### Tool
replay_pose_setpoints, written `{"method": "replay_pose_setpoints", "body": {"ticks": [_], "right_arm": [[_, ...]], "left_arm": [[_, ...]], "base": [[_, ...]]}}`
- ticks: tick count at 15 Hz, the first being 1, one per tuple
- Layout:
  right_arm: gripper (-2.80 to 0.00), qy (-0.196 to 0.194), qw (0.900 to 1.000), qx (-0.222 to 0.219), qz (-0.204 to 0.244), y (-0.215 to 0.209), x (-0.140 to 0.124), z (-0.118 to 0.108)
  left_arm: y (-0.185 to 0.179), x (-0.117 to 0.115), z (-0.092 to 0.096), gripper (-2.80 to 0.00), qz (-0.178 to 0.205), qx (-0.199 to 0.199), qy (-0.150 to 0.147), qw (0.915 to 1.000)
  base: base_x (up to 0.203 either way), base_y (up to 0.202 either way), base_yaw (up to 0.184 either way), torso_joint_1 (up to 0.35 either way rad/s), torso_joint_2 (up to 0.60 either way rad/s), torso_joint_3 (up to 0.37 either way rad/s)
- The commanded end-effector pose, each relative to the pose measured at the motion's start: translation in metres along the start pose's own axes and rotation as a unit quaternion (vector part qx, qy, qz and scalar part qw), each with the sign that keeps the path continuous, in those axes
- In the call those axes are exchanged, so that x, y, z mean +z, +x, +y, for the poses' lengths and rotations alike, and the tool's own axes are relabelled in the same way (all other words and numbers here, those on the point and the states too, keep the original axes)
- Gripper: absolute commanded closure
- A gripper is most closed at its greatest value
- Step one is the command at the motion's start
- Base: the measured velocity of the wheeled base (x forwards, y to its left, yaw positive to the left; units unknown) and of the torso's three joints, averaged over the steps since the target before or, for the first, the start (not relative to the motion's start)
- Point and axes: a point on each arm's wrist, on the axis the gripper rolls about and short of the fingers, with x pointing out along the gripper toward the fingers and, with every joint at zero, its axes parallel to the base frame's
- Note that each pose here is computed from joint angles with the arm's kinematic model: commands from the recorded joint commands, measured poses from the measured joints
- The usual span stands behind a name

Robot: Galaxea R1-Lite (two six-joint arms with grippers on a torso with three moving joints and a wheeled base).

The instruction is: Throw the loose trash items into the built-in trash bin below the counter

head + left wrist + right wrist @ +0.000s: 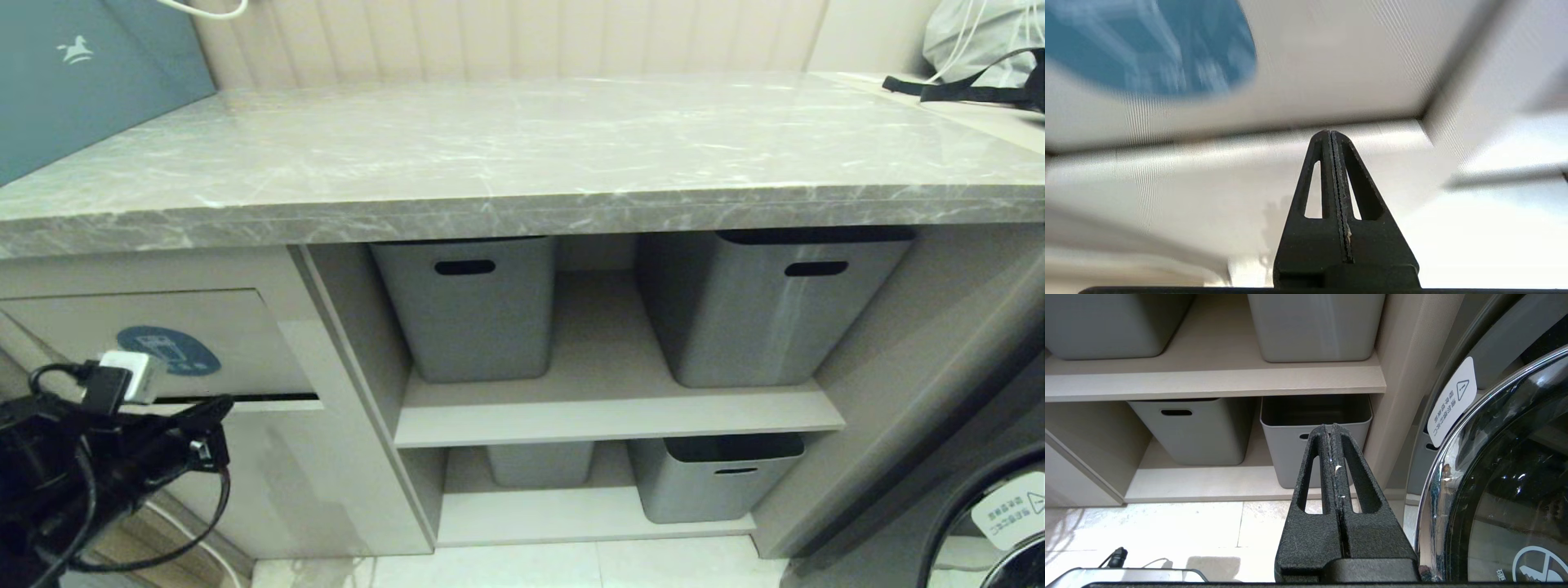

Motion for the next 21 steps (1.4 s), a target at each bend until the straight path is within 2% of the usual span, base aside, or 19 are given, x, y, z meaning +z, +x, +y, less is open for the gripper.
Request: {"method": "replay_pose_setpoints", "body": {"ticks": [1, 3, 13, 17, 21], "right_arm": [[0.0, 0.0, 1.0, 0.0, 0.0, 0.0, 0.0, 0.0], [0.0, 0.0, 1.0, 0.0, 0.0, 0.0, 0.0, 0.0], [0.0, 0.0, 1.0, 0.0, 0.0, 0.0, 0.0, 0.0], [0.0, 0.0, 1.0, 0.0, 0.0, 0.0, 0.0, 0.0], [0.0, 0.0, 1.0, 0.0, 0.0, 0.0, 0.0, 0.0]], "left_arm": [[-0.022, 0.0, -0.005, 0.0, 0.003, -0.001, -0.001, 1.0], [-0.047, -0.008, -0.013, 0.0, 0.031, -0.006, -0.007, 0.9995], [-0.061, 0.002, -0.015, 0.0, 0.006, -0.004, -0.003, 1.0], [-0.08, 0.019, -0.019, 0.0, -0.036, -0.004, 0.006, 0.9993], [-0.126, 0.036, -0.031, 0.0, -0.082, -0.015, 0.01, 0.9965]], "base": [[0.0, 0.0, 0.0, 0.0, 0.0, 0.0], [0.0, 0.0, 0.0, 0.0, 0.0, 0.0], [0.0, 0.0, 0.0, 0.0, 0.0, 0.0], [0.0, 0.0, 0.0, 0.0, 0.0, 0.0], [0.0, 0.0, 0.0, 0.0, 0.0, 0.0]]}}
